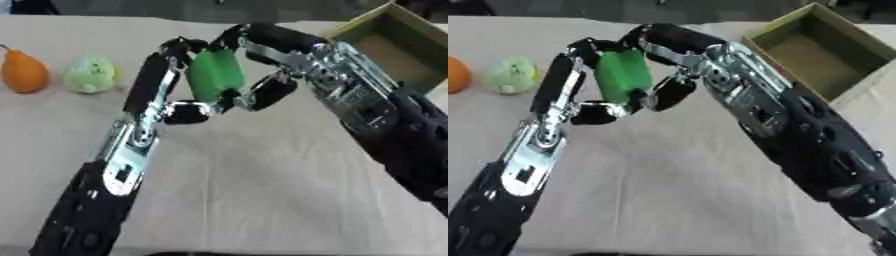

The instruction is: Pick up the objects with one hand, pass them to the other hand, and then place them into the box on the other side of the table.

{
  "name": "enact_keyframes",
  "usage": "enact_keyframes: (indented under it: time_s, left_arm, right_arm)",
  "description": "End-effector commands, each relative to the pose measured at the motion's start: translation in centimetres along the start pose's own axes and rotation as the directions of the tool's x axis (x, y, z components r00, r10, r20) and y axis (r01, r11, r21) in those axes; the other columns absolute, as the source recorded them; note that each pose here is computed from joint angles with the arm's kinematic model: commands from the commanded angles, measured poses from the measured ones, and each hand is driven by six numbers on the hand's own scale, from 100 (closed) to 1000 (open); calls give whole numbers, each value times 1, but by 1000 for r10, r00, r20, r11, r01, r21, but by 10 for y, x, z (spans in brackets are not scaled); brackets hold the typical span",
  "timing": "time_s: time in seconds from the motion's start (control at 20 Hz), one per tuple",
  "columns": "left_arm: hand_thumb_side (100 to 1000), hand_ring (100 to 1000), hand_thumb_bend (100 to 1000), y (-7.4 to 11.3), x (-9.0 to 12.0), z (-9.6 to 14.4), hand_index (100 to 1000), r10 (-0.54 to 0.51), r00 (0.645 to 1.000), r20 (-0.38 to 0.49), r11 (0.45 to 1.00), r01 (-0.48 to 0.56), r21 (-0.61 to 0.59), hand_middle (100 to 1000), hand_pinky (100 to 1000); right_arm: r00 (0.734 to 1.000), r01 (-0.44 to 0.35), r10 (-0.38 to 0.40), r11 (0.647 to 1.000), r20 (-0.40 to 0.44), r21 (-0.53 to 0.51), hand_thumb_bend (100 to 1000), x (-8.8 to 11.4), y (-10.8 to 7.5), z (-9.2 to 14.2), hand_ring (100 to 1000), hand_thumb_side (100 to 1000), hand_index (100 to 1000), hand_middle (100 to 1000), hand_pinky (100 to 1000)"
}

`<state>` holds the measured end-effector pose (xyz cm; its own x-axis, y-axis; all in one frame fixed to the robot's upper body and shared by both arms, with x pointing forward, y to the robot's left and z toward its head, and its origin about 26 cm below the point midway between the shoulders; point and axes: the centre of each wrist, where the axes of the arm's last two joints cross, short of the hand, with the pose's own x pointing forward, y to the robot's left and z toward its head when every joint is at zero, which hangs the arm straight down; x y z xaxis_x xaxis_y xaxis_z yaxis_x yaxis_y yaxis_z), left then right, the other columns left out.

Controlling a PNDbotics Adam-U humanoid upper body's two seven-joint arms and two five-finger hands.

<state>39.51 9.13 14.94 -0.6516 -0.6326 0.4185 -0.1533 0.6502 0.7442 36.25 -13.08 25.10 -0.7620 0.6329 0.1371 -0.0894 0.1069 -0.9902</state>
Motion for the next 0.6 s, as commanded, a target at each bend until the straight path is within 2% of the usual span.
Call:
enact_keyframes:
  time_s: [0.05,0.45,0.6]
  left_arm:
    - [239,603,775,9,-5,-3,809,-29,999,-18,999,30,43,658,623]
    - [258,595,755,15,-27,13,799,-62,996,-58,998,63,16,644,616]
    - [268,592,738,22,-41,24,795,-80,992,-97,997,81,5,640,613]
  right_arm:
    - [1000,-23,23,999,-1,-26,100,-1,-13,7,752,100,633,461,930]
    - [999,-13,9,996,-52,-85,100,-10,-26,24,760,100,642,468,937]
    - [995,16,-29,991,-91,-134,100,-17,-32,37,763,100,651,472,944]
